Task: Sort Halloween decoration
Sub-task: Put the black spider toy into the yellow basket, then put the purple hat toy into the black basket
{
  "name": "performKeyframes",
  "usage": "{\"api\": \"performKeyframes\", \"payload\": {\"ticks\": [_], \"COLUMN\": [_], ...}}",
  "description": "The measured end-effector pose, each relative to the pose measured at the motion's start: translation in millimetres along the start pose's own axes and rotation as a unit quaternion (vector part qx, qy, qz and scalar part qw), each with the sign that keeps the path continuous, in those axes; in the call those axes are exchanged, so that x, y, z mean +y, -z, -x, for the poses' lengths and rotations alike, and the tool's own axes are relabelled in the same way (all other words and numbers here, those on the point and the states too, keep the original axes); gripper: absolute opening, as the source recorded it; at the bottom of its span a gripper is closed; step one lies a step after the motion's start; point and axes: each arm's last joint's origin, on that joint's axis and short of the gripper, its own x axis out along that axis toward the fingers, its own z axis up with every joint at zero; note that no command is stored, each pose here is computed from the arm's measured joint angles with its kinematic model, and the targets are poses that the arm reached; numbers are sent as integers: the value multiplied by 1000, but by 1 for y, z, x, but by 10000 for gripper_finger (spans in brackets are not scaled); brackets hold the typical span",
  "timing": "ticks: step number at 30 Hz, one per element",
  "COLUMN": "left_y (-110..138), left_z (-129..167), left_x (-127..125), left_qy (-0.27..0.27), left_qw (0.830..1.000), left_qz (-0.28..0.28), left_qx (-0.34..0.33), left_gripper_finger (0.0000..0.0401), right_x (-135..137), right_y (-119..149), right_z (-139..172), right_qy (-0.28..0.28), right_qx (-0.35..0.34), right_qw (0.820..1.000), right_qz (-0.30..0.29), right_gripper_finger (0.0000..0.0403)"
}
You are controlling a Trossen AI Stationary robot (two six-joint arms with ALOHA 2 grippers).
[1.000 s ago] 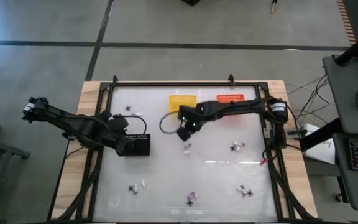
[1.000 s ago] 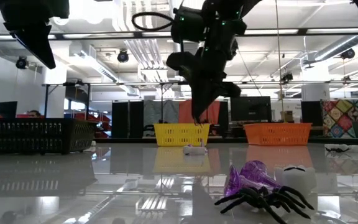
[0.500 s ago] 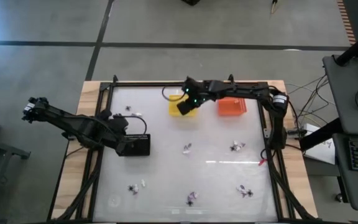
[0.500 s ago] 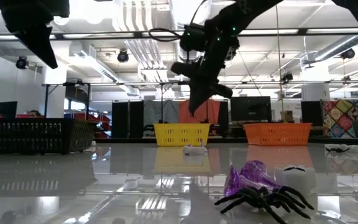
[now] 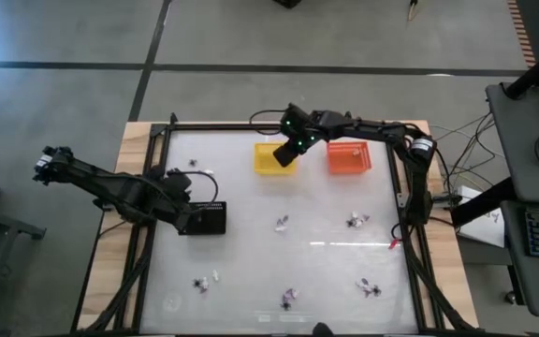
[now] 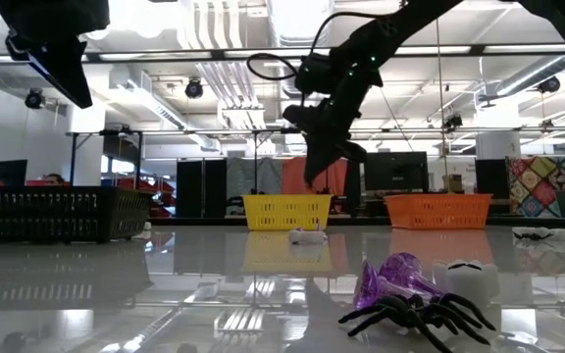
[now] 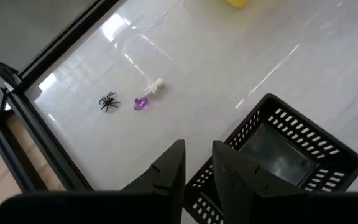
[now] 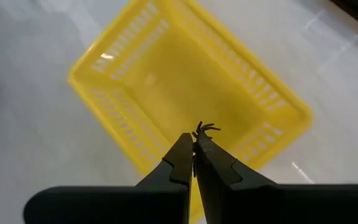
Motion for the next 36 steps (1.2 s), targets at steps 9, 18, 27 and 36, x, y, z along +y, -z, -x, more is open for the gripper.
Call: {"api": "performKeyframes", "payload": {"ticks": [9,18,27,36], "left_y": [-1,-2,-4,-17], "left_z": [-4,-9,-20,-41], "left_x": [-7,-12,-8,16], "left_qy": [2,-13,-81,-140], "left_qw": [1000,995,975,952], "left_qz": [12,96,205,249], "left_qx": [5,8,23,113], "left_gripper_finger": [63,71,84,84], "right_x": [1,2,1,5], "right_y": [-2,-4,-4,-12], "right_z": [0,0,0,7], "right_qy": [0,-1,-1,-4], "right_qx": [-13,-21,-23,-40], "right_qw": [997,991,990,989], "right_qz": [82,130,141,143], "right_gripper_finger": [11,51,82,94]}}
